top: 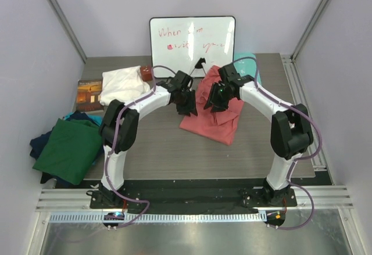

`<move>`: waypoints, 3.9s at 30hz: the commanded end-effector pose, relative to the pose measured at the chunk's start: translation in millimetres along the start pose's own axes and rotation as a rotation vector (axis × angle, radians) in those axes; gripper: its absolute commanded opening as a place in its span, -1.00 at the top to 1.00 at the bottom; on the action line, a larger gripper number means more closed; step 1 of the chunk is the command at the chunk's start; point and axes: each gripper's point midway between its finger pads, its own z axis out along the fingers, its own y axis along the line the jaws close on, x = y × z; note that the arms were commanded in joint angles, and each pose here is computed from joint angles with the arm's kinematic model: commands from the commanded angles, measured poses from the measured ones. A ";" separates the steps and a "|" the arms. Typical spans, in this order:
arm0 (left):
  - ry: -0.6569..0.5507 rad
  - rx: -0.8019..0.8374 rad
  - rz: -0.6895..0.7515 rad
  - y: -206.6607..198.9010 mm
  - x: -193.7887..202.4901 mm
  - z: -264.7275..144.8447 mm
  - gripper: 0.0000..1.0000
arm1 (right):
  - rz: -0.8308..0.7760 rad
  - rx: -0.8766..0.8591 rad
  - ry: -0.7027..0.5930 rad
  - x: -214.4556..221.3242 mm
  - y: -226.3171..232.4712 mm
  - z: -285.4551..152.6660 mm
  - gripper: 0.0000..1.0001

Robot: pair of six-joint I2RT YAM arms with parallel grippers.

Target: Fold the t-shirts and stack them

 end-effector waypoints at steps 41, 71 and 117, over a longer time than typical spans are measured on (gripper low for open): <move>0.116 -0.136 0.068 58.1 78.3 10.8 0.29 | -0.292 0.793 -0.110 -115.9 -131.7 6.5 0.15; 0.292 -0.267 0.183 45.3 217.3 -42.8 0.35 | -0.261 0.344 -0.229 -33.3 -69.3 -115.3 0.07; 0.145 -0.050 -0.055 79.1 196.0 -100.3 -0.13 | -0.173 -0.019 0.239 188.6 -106.1 -36.5 -0.31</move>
